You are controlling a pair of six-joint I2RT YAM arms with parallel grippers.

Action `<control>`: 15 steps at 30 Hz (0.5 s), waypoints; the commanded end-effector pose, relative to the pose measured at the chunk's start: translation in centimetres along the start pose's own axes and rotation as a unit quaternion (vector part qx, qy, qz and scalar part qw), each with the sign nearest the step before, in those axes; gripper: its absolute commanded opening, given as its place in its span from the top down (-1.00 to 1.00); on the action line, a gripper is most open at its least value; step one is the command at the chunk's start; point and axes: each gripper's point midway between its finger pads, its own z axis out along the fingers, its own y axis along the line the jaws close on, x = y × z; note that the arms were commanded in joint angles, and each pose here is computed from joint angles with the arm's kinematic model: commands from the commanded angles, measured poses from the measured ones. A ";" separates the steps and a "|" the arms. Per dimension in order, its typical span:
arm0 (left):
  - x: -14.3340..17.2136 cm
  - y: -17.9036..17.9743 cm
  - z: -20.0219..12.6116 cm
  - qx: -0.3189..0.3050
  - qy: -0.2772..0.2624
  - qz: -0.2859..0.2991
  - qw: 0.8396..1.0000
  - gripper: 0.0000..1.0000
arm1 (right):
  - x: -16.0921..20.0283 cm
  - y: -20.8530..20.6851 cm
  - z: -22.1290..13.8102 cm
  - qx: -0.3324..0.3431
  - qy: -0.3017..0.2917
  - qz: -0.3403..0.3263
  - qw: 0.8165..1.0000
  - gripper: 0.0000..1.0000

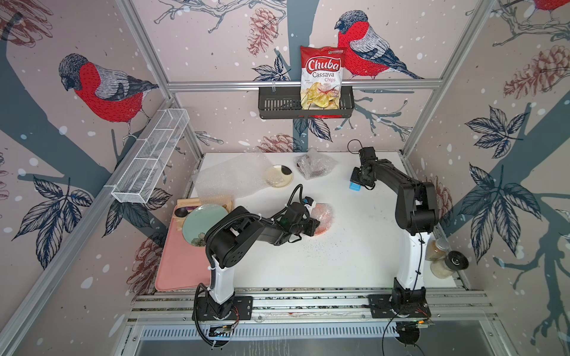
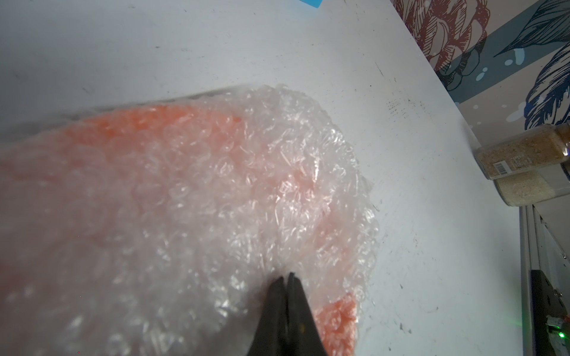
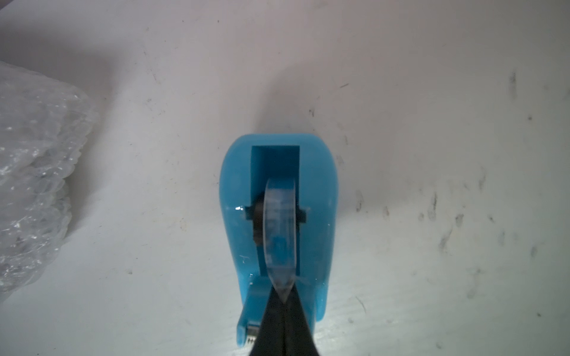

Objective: Wrap dinner plates in bubble wrap
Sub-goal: Pull the tape from the tape cutter.

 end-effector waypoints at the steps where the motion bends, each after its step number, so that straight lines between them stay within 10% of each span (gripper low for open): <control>1: 6.2 4.1 -0.5 -0.083 0.107 -0.034 0.990 1.00 | -0.7 0.2 -1.8 0.000 -0.018 -0.007 1.000 1.00; 15: 6.3 4.2 -0.5 -0.086 0.108 -0.037 0.990 1.00 | 6.3 1.8 -7.6 -0.042 0.004 -0.009 0.999 1.00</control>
